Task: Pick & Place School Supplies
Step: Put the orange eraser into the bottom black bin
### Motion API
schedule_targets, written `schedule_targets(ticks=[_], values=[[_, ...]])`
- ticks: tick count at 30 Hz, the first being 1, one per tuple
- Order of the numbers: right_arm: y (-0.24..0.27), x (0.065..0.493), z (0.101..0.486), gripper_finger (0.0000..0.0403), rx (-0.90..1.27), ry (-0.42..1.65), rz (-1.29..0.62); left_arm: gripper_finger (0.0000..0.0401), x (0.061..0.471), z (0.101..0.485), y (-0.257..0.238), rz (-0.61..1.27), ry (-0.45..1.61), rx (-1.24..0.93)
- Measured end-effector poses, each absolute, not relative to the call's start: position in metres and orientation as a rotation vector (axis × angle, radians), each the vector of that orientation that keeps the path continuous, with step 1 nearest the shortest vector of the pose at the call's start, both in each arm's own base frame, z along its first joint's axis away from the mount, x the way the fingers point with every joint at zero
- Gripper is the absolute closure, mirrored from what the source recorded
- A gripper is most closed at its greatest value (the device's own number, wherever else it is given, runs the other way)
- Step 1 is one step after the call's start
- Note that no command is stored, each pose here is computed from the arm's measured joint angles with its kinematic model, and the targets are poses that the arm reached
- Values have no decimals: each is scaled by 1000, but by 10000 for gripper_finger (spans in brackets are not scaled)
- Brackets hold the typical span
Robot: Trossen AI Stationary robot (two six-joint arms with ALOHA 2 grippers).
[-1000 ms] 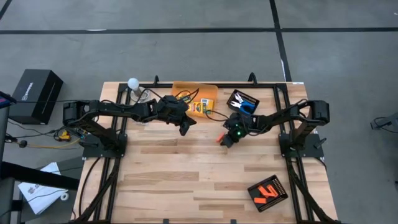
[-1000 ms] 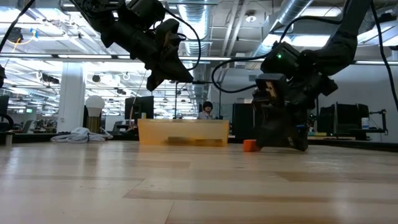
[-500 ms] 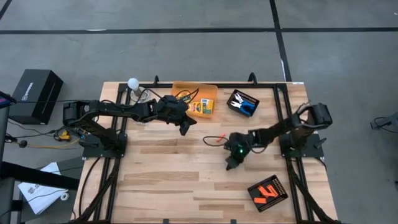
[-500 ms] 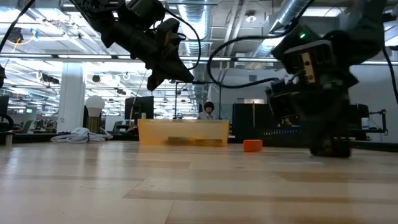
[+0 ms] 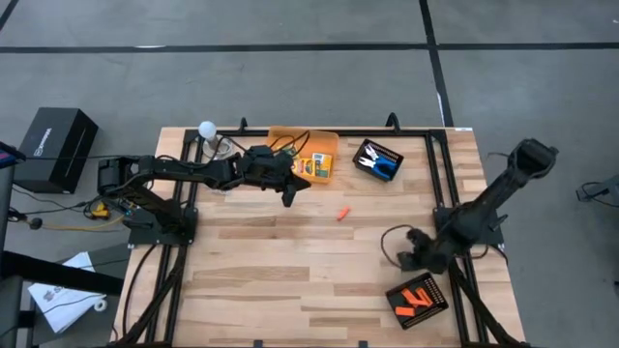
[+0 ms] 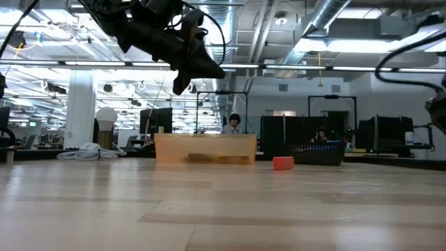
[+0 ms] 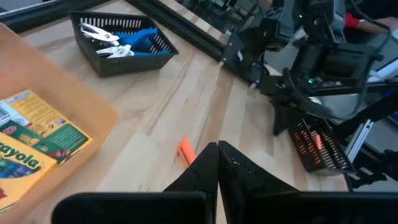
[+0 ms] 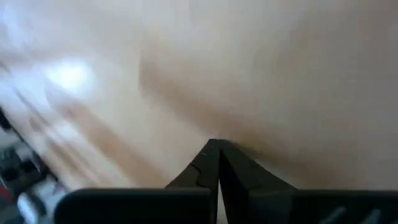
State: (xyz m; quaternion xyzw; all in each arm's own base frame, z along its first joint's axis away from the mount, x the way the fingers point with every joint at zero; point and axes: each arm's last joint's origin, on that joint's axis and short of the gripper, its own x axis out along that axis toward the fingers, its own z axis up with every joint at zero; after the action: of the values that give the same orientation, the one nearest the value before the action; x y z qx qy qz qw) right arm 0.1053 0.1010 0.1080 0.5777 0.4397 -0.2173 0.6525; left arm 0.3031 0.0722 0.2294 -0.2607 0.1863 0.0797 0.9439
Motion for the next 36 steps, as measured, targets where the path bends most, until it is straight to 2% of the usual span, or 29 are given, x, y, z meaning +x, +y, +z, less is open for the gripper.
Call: schedule_targets(ticks=[7, 15, 19, 23, 27, 31, 36], values=[[83, 104, 125, 394, 1211, 706, -498, 400, 303, 230, 72, 159, 369, -531], [69, 114, 168, 326, 1163, 326, -289, 400, 304, 236, 71, 106, 338, -531], [55, 115, 204, 288, 1017, 159, -200, 393, 303, 239, 70, 81, 327, -534], [40, 117, 253, 255, 748, 27, -200, 371, 303, 239, 70, 86, 323, -564], [25, 118, 300, 234, 473, 73, -245, 345, 304, 240, 70, 89, 319, -586], [11, 131, 330, 226, 217, 316, -276, 325, 304, 240, 70, 89, 317, -589], [-12, 166, 351, 228, -86, 616, -182, 318, 304, 240, 70, 89, 317, -590]])
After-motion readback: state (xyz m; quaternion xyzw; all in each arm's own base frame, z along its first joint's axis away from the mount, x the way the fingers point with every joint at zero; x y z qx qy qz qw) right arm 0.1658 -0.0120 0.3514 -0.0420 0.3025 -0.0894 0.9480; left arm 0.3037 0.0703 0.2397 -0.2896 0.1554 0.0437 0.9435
